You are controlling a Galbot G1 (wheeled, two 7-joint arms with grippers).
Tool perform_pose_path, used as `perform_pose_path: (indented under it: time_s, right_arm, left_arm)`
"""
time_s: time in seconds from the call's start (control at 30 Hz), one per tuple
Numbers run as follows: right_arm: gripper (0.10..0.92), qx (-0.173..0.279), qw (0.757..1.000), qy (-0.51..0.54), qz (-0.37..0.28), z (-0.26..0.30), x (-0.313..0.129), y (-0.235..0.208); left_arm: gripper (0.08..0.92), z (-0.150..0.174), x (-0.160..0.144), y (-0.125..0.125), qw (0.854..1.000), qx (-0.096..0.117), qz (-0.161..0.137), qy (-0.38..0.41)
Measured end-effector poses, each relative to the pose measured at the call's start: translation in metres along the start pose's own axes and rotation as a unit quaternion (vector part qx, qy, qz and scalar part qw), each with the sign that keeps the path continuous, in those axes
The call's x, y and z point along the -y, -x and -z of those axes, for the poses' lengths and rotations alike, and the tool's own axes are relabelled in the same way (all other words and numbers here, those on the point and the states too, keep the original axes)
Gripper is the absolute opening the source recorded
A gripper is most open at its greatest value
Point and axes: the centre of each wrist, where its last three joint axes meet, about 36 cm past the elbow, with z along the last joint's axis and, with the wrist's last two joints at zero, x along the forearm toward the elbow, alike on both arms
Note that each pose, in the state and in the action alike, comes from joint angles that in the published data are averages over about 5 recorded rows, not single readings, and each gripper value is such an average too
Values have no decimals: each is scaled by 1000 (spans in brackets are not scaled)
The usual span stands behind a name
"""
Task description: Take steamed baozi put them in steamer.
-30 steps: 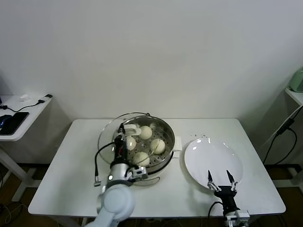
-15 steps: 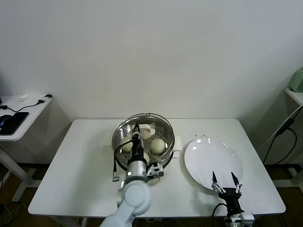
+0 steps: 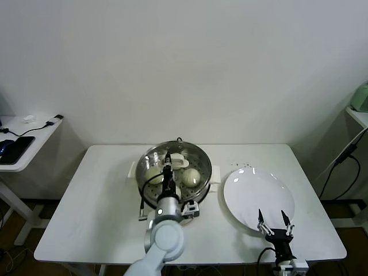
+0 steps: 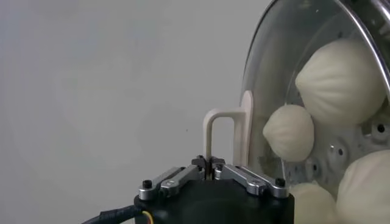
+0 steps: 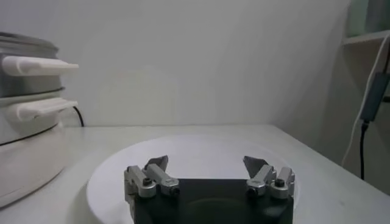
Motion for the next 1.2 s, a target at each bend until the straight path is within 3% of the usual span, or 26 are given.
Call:
perform_pose_path:
  time_s: [0.17, 0.27, 0.6, 0.9, 1.03, 1.2]
  right_arm:
    - [823, 3, 1000, -1, 0, 0, -1, 0]
    - [822, 4, 1000, -1, 1, 0, -1, 0]
    - [823, 4, 1000, -3, 4, -1, -6, 1]
    - [823, -1, 1000, -4, 10, 0, -11, 5]
    - [823, 0, 1000, 0, 14, 2, -13, 7]
    - [823, 6, 1000, 6, 16, 7, -13, 7]
  left_arm:
    - [140, 0, 5, -1, 1000, 2, -2, 8]
    - [193, 0, 6, -2, 1000, 5, -3, 7]
    - [478, 1, -4, -14, 999, 27, -7, -27]
    - [737, -23, -26, -35, 995, 54, -5, -85]
    - [812, -41, -33, -46, 989, 73, -7, -129]
    - [822, -72, -44, -50, 970, 81, -4, -230]
